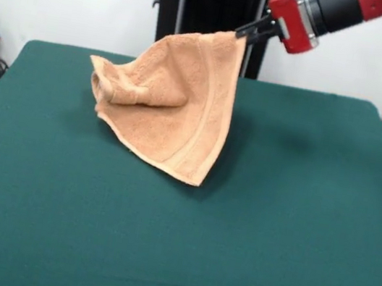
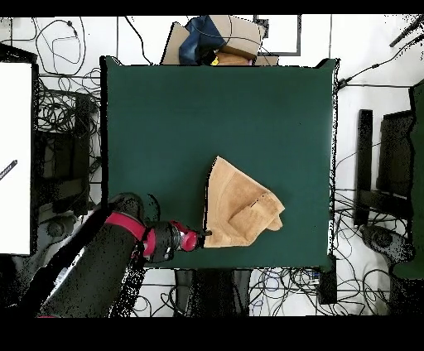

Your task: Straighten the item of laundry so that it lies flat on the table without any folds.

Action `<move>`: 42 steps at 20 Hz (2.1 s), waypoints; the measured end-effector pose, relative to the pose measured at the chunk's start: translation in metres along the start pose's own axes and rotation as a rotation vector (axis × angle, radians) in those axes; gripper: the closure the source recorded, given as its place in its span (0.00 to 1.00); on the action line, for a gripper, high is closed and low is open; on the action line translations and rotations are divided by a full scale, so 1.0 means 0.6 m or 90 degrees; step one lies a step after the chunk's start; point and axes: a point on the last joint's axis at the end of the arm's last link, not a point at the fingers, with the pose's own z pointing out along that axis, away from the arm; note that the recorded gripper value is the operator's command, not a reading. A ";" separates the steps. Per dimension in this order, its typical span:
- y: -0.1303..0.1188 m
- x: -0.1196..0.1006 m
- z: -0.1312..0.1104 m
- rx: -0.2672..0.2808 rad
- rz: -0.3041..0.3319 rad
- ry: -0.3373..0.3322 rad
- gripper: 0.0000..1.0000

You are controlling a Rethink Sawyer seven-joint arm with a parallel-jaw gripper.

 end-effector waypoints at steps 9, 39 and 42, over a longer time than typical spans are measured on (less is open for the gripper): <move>0.024 0.025 -0.005 0.009 0.003 0.012 1.00; 0.158 0.044 -0.009 0.019 0.032 0.029 1.00; 0.165 0.041 -0.009 0.020 0.038 0.029 1.00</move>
